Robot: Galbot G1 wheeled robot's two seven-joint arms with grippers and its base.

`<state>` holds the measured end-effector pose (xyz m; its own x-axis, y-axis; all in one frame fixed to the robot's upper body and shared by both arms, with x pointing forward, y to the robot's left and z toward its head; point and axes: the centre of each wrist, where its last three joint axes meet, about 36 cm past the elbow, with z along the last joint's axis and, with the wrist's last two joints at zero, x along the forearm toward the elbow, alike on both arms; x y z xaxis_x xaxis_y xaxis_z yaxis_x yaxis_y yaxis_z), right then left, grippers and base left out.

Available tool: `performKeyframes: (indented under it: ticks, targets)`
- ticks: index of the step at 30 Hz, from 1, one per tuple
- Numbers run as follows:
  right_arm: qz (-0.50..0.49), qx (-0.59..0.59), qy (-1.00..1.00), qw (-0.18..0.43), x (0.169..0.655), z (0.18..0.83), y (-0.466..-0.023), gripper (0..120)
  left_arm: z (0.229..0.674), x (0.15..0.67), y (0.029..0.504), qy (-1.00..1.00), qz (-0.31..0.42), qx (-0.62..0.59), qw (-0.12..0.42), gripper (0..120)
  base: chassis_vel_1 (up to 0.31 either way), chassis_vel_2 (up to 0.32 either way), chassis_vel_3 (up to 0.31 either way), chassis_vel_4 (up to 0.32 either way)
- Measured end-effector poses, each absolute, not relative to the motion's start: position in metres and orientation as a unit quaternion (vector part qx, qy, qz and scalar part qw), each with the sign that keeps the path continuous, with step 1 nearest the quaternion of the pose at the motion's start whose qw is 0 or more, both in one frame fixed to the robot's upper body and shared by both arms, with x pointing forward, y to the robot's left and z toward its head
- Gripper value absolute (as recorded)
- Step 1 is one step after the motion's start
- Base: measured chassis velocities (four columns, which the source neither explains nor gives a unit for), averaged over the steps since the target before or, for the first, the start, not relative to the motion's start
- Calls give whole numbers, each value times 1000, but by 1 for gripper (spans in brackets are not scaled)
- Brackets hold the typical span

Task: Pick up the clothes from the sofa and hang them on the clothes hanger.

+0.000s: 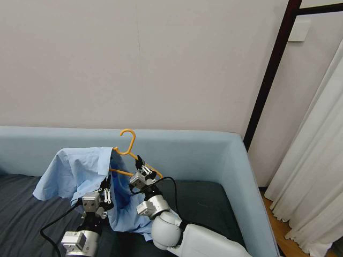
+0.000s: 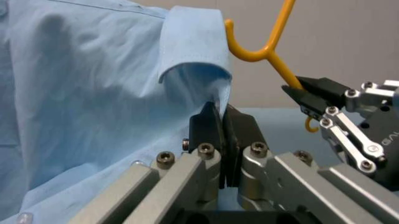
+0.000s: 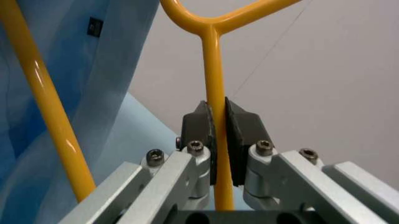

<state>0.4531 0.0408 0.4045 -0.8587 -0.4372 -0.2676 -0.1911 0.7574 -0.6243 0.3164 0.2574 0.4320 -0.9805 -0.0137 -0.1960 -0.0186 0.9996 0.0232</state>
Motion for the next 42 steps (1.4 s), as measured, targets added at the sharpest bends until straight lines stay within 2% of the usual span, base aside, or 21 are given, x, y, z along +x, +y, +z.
performKeyframes:
  ticks: [2, 4, 6, 9, 11, 14, 16, 20, 21, 26, 30, 35, 38, 42]
  targets:
    - [-301, -170, 915, 207, 455, 408, 39, 4, 432, 319, 258, 994, 15, -14, 109, 3, 0, 0, 0, 0]
    - [-298, -165, 915, 216, 459, 416, 37, 4, 435, 320, 262, 992, 19, -12, 123, 13, 0, 0, 0, 0]
    - [-298, -163, 914, 222, 461, 420, 36, 4, 436, 319, 262, 991, 22, -10, 129, 16, 0, 0, 0, 0]
    - [-298, -158, 907, 253, 474, 438, 31, 4, 441, 318, 268, 986, 41, 0, 159, 31, 0, 0, 0, 0]
    - [-299, -157, 904, 264, 478, 443, 29, 4, 442, 318, 270, 984, 49, 4, 170, 34, 0, 0, 0, 0]
    - [-303, -151, 894, 292, 494, 462, 21, 4, 451, 318, 282, 977, 67, 16, 203, 49, 0, 0, 0, 0]
    - [-306, -149, 891, 300, 500, 469, 18, 4, 455, 318, 286, 975, 72, 20, 212, 52, 0, 0, 0, 0]
    - [-320, -130, 881, 324, 522, 489, 0, 4, 478, 324, 301, 969, 76, 43, 230, 71, 0, 0, 0, 0]
    - [-320, -130, 881, 324, 522, 489, 0, 4, 478, 324, 301, 969, 76, 43, 230, 71, 0, 0, 0, 0]
    - [-342, -115, 870, 337, 550, 504, -22, 4, 524, 341, 316, 956, 87, 91, 266, 93, 0, 0, 0, 0]
    - [-345, -108, 864, 350, 559, 512, -28, 4, 544, 353, 321, 949, 91, 109, 280, 100, 0, 0, 0, 0]
    - [-353, -112, 855, 363, 554, 506, -29, 4, 569, 369, 332, 948, 93, 110, 283, 100, 0, 0, 0, 0]
    - [-365, -128, 848, 362, 536, 471, -26, 4, 591, 381, 347, 953, 106, 120, 256, 100, 0, 0, 0, 0]
    - [-373, -140, 844, 358, 523, 444, -22, 4, 596, 387, 356, 959, 113, 129, 228, 100, 0, 0, 0, 0]
